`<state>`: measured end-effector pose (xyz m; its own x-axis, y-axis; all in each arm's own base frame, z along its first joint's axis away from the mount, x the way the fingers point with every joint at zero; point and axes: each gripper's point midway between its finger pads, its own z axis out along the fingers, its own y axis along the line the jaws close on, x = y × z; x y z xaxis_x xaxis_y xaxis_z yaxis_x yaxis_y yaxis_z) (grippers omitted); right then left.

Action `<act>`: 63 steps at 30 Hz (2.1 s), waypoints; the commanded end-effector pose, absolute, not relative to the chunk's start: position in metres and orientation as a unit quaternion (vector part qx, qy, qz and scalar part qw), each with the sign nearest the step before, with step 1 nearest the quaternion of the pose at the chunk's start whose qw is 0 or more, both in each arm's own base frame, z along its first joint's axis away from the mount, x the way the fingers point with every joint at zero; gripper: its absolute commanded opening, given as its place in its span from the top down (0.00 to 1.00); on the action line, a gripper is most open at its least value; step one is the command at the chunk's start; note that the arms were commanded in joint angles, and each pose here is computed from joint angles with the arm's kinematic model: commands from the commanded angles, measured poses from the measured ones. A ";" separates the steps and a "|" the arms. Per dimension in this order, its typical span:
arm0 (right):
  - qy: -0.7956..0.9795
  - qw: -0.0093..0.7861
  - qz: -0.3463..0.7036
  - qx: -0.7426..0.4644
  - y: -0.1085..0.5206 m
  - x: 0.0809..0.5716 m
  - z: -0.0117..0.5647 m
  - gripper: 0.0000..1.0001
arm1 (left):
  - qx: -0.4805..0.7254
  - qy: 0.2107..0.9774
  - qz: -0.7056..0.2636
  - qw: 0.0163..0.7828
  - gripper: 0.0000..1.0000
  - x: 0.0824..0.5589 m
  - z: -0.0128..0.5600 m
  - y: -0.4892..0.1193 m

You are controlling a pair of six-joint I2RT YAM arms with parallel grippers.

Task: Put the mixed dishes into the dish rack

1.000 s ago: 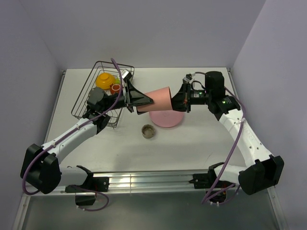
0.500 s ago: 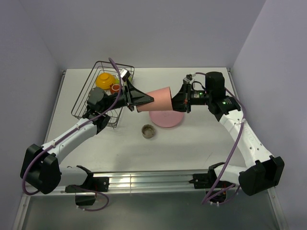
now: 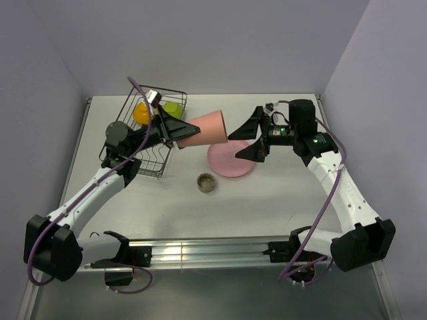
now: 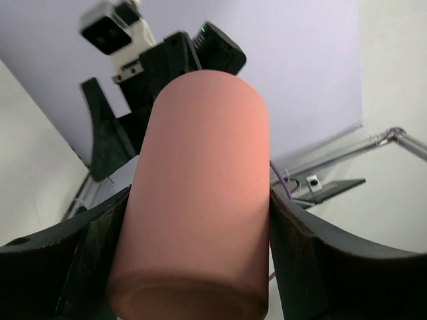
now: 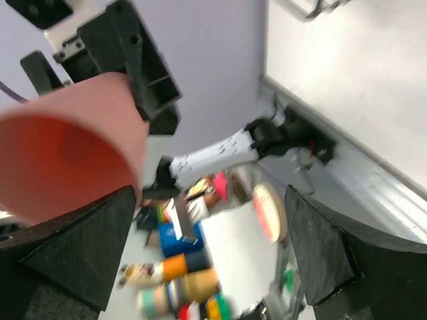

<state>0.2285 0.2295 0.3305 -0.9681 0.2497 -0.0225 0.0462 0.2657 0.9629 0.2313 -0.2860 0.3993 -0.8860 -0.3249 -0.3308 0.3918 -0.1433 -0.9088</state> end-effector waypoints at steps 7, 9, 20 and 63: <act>0.832 0.166 0.512 0.137 0.192 0.251 0.322 0.01 | -0.089 0.750 -0.540 0.371 1.00 0.311 0.371 -0.177; 0.836 0.150 0.508 0.144 0.192 0.249 0.309 0.02 | -0.112 0.779 -0.475 0.393 1.00 0.336 0.362 -0.147; 0.854 0.114 0.483 0.158 0.189 0.237 0.270 0.04 | -0.222 0.890 -0.177 0.356 1.00 0.422 0.278 -0.040; 0.885 0.061 0.431 0.165 0.184 0.226 0.224 0.07 | -0.126 0.963 0.063 0.229 1.00 0.499 0.141 -0.026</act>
<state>0.2246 0.1849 0.2199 -0.9317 0.3578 0.0627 0.2666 0.5565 0.7869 0.5025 -0.0336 0.1390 -0.8493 -0.2363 -0.4721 -0.2803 0.9596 0.0238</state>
